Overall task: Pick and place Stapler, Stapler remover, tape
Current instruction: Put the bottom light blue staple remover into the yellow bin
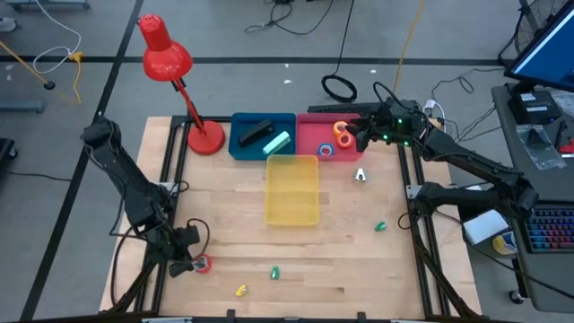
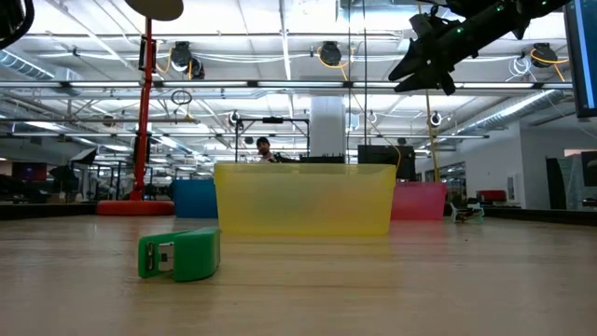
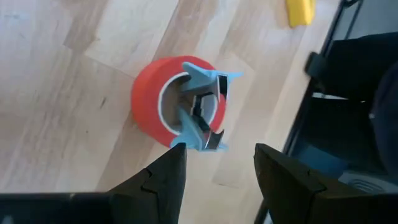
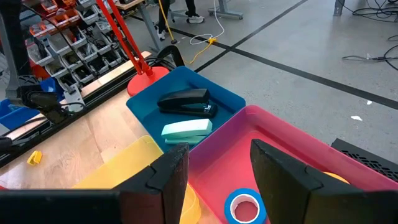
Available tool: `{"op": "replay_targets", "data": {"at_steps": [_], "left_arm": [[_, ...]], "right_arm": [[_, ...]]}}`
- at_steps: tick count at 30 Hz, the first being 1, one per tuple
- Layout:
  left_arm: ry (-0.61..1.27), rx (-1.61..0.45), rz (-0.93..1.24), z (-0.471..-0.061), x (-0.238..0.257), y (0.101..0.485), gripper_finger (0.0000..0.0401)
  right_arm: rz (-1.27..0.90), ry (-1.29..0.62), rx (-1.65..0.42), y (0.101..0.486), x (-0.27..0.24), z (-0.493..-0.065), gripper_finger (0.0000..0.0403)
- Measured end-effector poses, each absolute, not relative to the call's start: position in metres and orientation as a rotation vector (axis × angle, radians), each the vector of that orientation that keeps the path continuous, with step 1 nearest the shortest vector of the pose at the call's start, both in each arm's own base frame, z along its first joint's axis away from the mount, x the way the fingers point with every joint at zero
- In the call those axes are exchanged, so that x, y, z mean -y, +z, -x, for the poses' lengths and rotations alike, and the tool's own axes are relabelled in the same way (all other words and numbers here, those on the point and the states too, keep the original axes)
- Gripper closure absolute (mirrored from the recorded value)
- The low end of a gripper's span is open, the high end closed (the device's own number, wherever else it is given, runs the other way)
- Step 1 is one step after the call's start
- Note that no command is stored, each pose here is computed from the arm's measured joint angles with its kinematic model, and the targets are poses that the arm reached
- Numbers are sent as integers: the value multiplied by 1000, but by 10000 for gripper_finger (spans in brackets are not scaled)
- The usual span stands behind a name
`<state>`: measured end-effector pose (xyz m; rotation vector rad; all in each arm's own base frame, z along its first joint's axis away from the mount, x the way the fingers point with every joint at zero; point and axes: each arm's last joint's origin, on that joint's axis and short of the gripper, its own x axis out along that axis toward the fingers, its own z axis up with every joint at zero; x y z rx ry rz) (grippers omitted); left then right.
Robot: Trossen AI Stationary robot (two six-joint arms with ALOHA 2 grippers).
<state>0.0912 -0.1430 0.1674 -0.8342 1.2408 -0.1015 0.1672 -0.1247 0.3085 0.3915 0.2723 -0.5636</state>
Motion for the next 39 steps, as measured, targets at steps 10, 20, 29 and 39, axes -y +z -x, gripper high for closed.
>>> {"op": "replay_targets", "data": {"at_steps": [10, 20, 29, 39], "left_arm": [[-98, -1262, 816, -91, 144, 164, 213], [-42, -1311, 689, -86, 136, 158, 213], [-39, -1308, 618, -85, 133, 156, 213], [-110, -1329, 750, -88, 142, 161, 213]], "right_arm": [[-391, -564, -272, 309, 125, -167, 238], [-381, -562, -275, 309, 125, -167, 238], [-383, -563, -275, 309, 125, -167, 238], [-384, -563, -275, 309, 125, -167, 238]]}}
